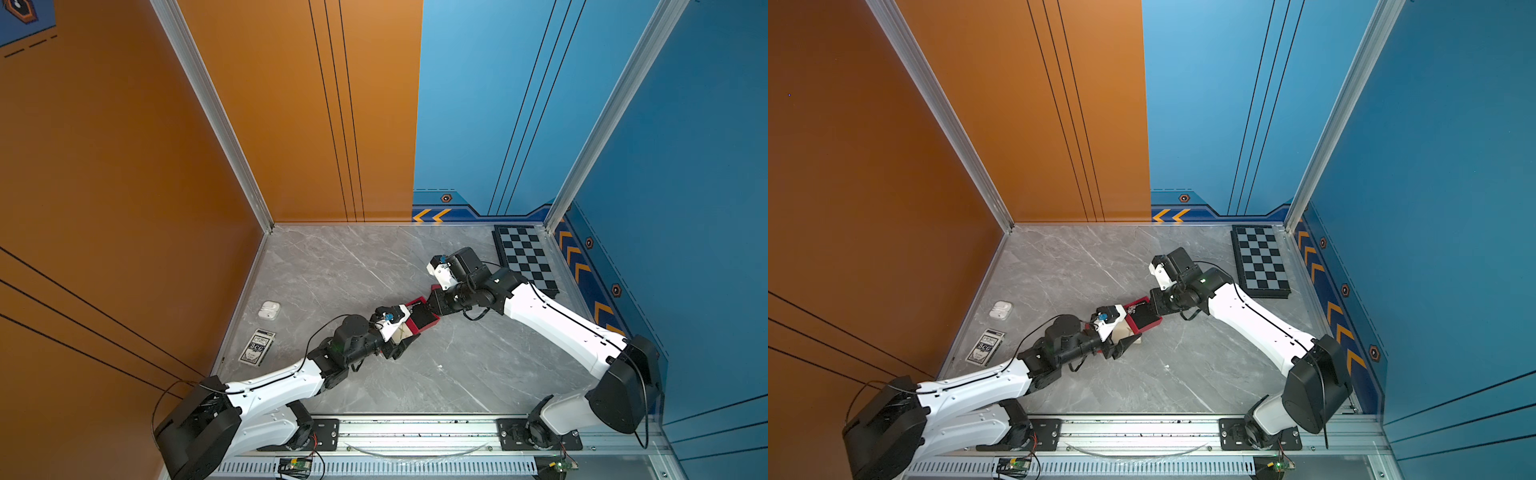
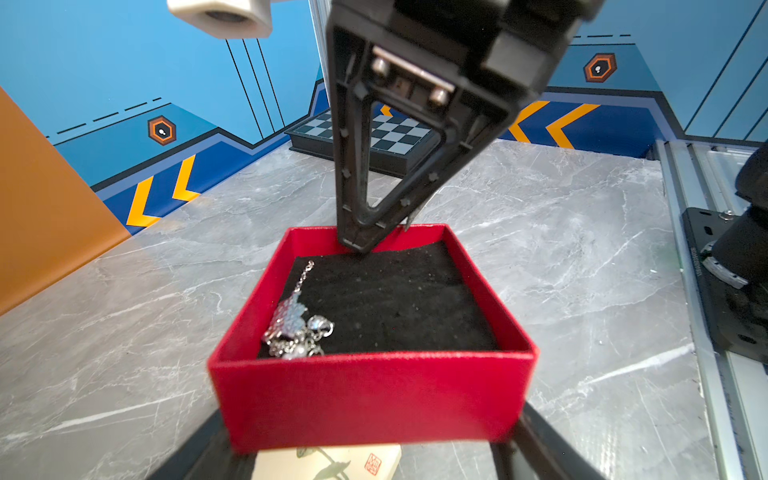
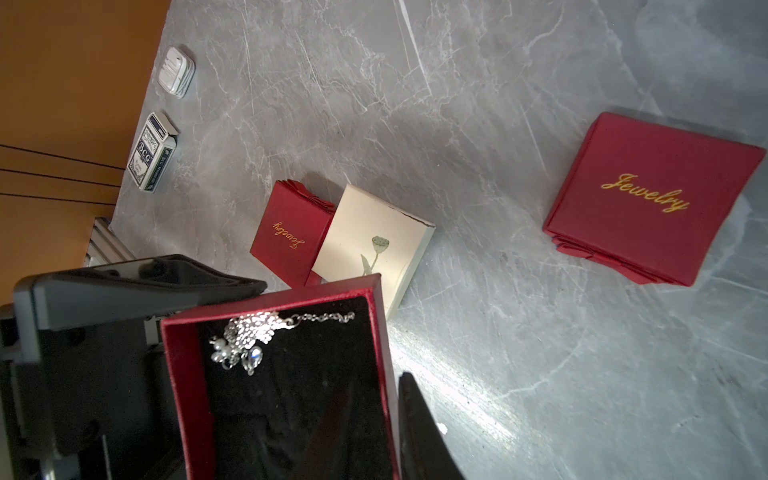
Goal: Take the necklace out of the lift-off lid jewelry box
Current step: Place the jewelry box at the center of the board.
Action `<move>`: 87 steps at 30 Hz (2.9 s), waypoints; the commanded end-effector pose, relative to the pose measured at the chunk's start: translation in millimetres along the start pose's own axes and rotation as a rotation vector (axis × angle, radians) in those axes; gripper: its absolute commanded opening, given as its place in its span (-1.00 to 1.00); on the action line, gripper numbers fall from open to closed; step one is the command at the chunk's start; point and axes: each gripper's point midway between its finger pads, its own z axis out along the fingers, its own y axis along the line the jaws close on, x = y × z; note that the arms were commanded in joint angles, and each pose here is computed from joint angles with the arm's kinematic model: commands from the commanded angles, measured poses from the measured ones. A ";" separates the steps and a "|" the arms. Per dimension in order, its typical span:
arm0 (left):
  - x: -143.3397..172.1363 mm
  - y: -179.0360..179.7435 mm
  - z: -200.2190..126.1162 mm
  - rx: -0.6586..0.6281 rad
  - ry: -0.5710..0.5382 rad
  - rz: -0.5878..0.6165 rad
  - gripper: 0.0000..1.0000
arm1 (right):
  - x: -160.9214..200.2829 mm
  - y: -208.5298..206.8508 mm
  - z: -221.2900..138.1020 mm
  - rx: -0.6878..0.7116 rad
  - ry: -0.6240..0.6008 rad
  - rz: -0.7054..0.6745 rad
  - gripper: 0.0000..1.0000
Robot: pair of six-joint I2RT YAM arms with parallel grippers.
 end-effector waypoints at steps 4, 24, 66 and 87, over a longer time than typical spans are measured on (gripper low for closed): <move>-22.8 0.6 -2.6 0.007 -0.056 0.021 0.06 | 1.6 0.9 6.3 -0.018 0.014 0.016 -0.61; -14.8 7.0 1.2 -0.028 -0.028 0.003 0.66 | -3.4 -3.3 0.1 0.017 -0.019 0.017 -1.00; -5.5 81.3 -20.6 -0.365 0.065 -0.276 1.00 | 70.1 -121.7 73.1 0.494 -0.058 0.225 -1.00; -4.1 75.9 -18.7 -0.331 0.073 -0.256 1.00 | 57.8 -102.1 57.3 0.513 -0.076 0.158 -0.59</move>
